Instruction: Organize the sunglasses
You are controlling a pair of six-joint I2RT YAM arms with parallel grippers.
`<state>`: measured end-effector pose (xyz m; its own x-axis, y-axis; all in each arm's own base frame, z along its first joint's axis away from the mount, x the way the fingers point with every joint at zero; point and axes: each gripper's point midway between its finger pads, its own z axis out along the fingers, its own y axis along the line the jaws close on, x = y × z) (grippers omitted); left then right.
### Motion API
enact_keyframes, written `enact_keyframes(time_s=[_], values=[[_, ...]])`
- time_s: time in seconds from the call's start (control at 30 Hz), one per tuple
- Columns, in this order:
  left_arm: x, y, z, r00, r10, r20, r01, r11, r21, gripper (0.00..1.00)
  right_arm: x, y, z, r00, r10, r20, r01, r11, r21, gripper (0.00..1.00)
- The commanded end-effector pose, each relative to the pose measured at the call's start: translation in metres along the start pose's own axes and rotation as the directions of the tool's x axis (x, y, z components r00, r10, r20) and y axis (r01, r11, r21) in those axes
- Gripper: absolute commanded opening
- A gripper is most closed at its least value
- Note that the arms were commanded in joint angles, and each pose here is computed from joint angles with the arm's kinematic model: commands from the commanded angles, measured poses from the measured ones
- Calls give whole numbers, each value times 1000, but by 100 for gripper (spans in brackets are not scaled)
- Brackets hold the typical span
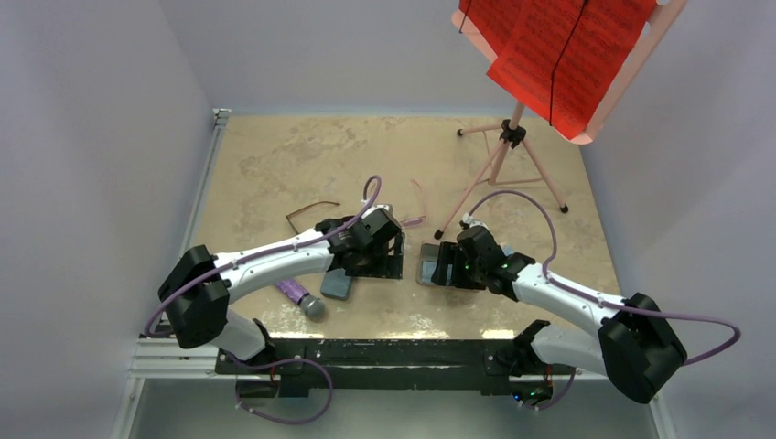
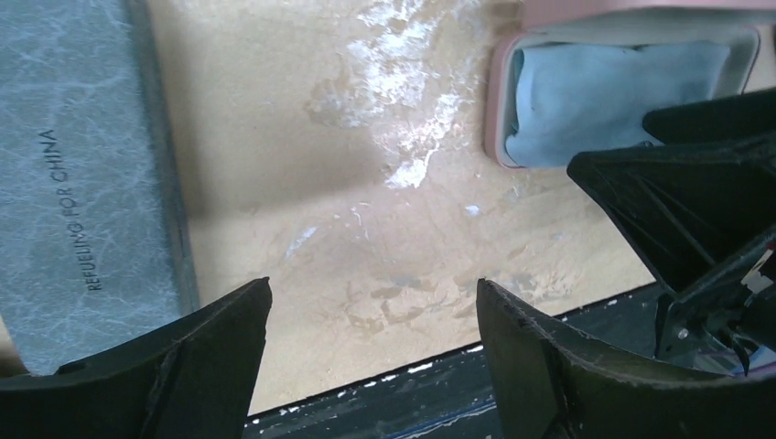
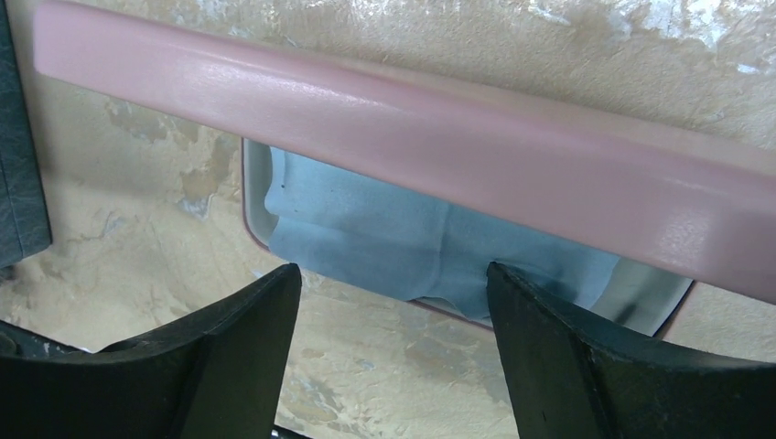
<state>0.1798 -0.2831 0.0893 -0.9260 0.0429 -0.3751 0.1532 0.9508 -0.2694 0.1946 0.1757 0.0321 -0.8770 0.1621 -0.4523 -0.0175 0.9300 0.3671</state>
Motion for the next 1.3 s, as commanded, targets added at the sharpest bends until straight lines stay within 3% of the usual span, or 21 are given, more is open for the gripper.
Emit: enact_keyframes(time_s=[0.0,0.23,0.4,0.63,0.8,1.0,1.27], values=[[-19,7,-8,997,-47,67,48,999,-9,86,7,-8,0,1000,25,-12,-25,999,25,79],[-37,16,-12,992,-69,104,70,998,-9,88,2,1,-1,1000,-29,2,29,999,-29,81],[-54,21,-13,988,-94,122,94,996,4,91,-19,14,-18,994,-53,96,61,995,-79,83],[-117,35,-14,965,-180,189,177,984,29,96,-28,23,-51,969,-65,238,114,974,-198,94],[-160,50,3,946,-267,184,270,963,6,96,-16,14,-64,963,-32,268,96,968,-231,98],[-189,62,38,933,-314,177,330,941,-70,92,-16,15,-85,930,66,361,65,938,-339,98],[-205,72,85,940,-310,144,326,940,-102,75,-20,8,-102,910,97,404,46,943,-331,98]])
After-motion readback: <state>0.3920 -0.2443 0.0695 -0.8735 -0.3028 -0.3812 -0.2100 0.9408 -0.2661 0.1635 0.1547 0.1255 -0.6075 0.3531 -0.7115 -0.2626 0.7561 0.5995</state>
